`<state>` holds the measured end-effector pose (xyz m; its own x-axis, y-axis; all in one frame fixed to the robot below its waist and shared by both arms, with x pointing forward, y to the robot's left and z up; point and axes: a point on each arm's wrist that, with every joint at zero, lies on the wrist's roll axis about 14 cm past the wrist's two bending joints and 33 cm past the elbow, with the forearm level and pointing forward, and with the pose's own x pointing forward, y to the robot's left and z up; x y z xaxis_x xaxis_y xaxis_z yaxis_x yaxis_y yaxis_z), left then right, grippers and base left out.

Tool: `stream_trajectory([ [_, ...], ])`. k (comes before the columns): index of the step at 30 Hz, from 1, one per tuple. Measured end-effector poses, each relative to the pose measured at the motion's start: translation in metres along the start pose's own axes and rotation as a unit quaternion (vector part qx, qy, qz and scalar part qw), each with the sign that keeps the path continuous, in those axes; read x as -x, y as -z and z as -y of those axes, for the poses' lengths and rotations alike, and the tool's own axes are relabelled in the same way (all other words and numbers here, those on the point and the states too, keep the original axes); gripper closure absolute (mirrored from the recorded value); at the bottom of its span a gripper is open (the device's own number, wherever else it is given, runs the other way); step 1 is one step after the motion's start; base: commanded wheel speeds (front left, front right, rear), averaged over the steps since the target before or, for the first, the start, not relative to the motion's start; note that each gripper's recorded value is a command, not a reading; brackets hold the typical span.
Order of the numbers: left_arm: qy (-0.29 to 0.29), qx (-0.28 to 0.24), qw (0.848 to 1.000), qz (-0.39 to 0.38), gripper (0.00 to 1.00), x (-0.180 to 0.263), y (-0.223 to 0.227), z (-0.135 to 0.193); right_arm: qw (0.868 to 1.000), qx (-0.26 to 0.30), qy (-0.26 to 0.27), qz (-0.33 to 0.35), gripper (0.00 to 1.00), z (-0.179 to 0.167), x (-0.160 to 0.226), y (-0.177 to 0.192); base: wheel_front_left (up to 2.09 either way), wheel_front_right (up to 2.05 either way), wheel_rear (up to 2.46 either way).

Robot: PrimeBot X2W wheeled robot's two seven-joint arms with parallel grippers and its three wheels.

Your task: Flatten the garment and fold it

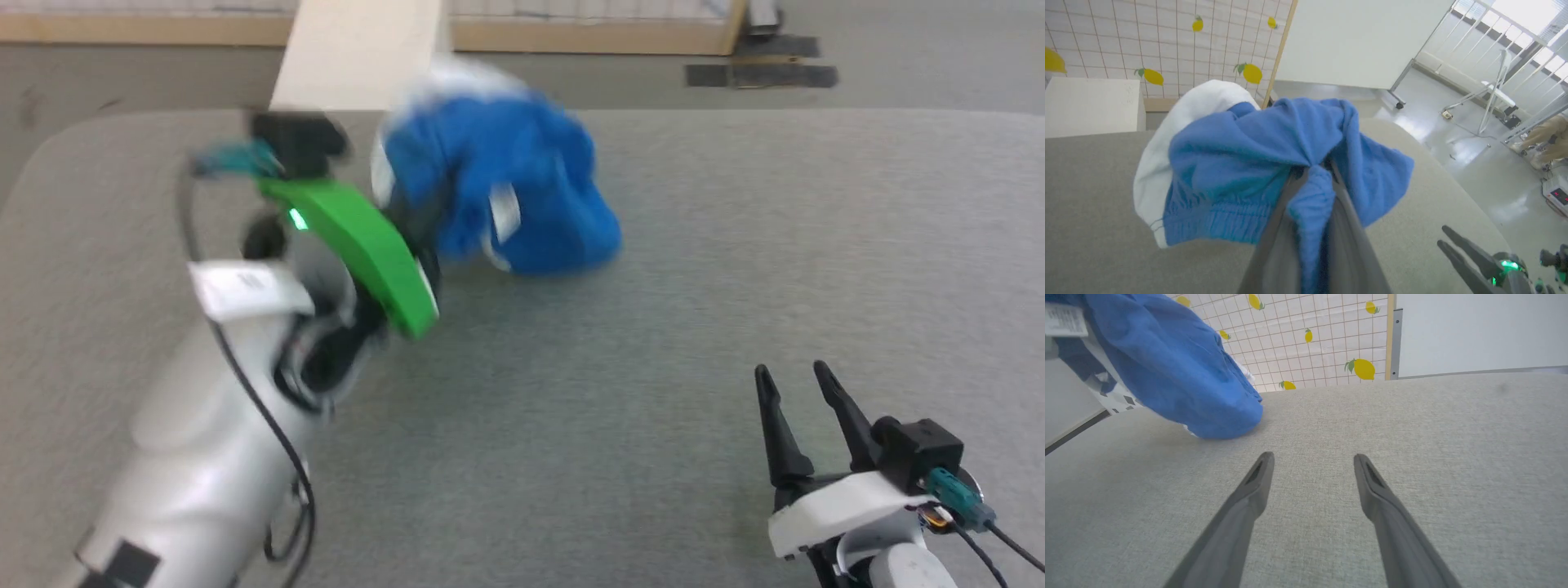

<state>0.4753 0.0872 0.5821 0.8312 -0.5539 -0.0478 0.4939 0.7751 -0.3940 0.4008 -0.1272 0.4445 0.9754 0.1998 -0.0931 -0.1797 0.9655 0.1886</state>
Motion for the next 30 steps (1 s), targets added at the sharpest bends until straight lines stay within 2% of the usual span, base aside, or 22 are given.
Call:
stream_trajectory([
  [4, 0.021, 0.003, 0.988, -0.15, 1.0, 0.01, 0.093, 0.021, 0.999, 0.0, 0.041, 0.009, 0.0, 0.025, 0.02, -0.006, 0.0, 0.0, 0.0],
  [6, 0.029, -0.019, 0.97, -0.241, 1.0, 0.027, 0.143, 0.026, 0.998, -0.003, 0.057, 0.013, 0.0, 0.033, 0.03, -0.008, 0.0, 0.0, 0.0],
  [8, 0.027, -0.018, 0.952, -0.303, 1.0, 0.045, 0.178, 0.026, 0.998, -0.004, 0.068, 0.017, 0.0, 0.039, 0.037, -0.01, 0.0, 0.0, 0.0],
  [10, 0.019, -0.016, 0.942, -0.334, 1.0, 0.057, 0.196, 0.024, 0.997, -0.006, 0.075, 0.023, 0.0, 0.042, 0.042, -0.014, 0.0, 0.0, 0.0],
  [11, 0.013, -0.002, 0.944, -0.329, 0.69, 0.058, 0.195, 0.024, 0.997, -0.006, 0.077, 0.026, 0.0, 0.043, 0.044, -0.016, 0.0, 0.0, 0.0],
  [12, 0.007, 0.011, 0.949, -0.314, 0.0, 0.056, 0.19, 0.023, 0.997, -0.006, 0.078, 0.03, 0.0, 0.044, 0.046, -0.018, 0.0, 0.0, 0.0],
  [14, -0.003, 0.047, 0.964, -0.262, 0.0, 0.048, 0.166, 0.022, 0.996, -0.006, 0.078, 0.033, 0.0, 0.043, 0.049, -0.02, 0.0, 0.0, 0.0],
  [16, -0.02, 0.07, 0.982, -0.176, 0.0, 0.039, 0.127, 0.015, 0.996, -0.006, 0.077, 0.037, 0.0, 0.042, 0.052, -0.022, 0.0, 0.0, 0.0],
  [19, -0.063, 0.095, 0.991, -0.065, 0.0, 0.043, 0.08, -0.006, 0.996, -0.004, 0.072, 0.044, 0.0, 0.039, 0.051, -0.026, 0.0, 0.0, 0.0],
  [22, -0.135, 0.077, 0.988, 0.02, 0.0, 0.067, 0.055, -0.041, 0.997, -0.002, 0.067, 0.048, 0.0, 0.036, 0.05, -0.03, 0.0, 0.0, 0.0],
  [25, -0.202, -0.005, 0.974, 0.106, 0.0, 0.101, 0.033, -0.07, 0.997, -0.002, 0.061, 0.051, 0.0, 0.033, 0.047, -0.032, 0.0, 0.0, 0.0],
  [27, -0.223, -0.056, 0.966, 0.117, 0.0, 0.115, 0.032, -0.077, 0.997, -0.001, 0.057, 0.05, 0.0, 0.03, 0.045, -0.032, 0.0, 0.0, 0.0],
  [30, -0.251, -0.105, 0.951, 0.147, 0.0, 0.133, 0.021, -0.077, 0.998, 0.002, 0.045, 0.035, 0.0, 0.024, 0.04, -0.023, 0.0, 0.0, 0.0],
])
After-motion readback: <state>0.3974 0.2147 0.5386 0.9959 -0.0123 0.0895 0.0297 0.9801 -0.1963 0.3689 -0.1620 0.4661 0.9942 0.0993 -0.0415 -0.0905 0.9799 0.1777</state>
